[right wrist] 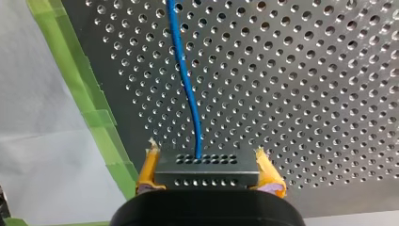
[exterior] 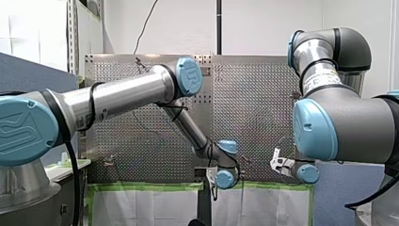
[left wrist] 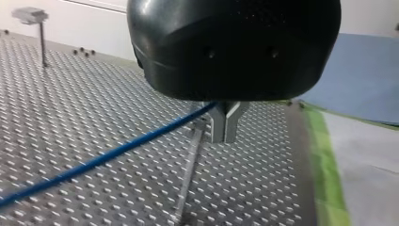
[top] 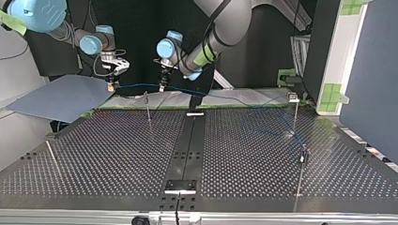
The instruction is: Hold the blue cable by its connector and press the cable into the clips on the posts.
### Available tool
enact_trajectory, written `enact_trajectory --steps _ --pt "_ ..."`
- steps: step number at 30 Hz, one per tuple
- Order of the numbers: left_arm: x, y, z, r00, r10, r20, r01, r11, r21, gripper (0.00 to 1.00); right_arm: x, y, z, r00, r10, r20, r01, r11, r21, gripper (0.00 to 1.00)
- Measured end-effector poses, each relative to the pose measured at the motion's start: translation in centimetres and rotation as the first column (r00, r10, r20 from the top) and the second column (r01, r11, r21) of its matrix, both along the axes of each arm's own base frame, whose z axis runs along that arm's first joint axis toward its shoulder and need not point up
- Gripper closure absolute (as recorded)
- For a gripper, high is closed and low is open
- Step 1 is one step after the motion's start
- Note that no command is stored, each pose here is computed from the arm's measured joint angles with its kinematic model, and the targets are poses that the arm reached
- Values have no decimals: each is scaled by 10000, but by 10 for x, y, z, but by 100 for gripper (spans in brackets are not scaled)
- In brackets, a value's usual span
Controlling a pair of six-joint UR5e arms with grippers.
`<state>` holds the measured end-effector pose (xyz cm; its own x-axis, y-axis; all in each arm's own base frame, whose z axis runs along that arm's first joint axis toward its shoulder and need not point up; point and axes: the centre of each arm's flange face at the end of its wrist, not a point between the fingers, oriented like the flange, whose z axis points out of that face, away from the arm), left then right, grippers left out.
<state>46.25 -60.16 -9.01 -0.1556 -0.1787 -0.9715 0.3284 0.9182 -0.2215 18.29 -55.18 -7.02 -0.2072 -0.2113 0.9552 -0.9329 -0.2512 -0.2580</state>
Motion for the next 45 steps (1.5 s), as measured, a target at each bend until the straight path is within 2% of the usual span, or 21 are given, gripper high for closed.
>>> enact_trajectory --steps 5,13,26,35,45 --pt "14 -2 -1 10000 -18 17 18 9999 -123 100 0 -1 -2 10000 16 -1 -16 9999 -137 100" --pt "38 0 10 9997 70 217 -61 9993 -375 100 0 0 -24 9998 51 -209 -51 10000 0 100" --pt "67 4 24 9988 57 477 -26 9979 -650 100 3 -15 -21 9998 84 -203 -89 9997 -232 100" --pt "72 6 25 9989 -111 449 146 9967 -798 100 5 -20 -18 9997 127 -204 -135 9993 -360 100" --pt "70 3 24 9991 -256 332 285 9953 -925 100 7 -26 -16 9997 167 -197 -176 9988 -455 100"
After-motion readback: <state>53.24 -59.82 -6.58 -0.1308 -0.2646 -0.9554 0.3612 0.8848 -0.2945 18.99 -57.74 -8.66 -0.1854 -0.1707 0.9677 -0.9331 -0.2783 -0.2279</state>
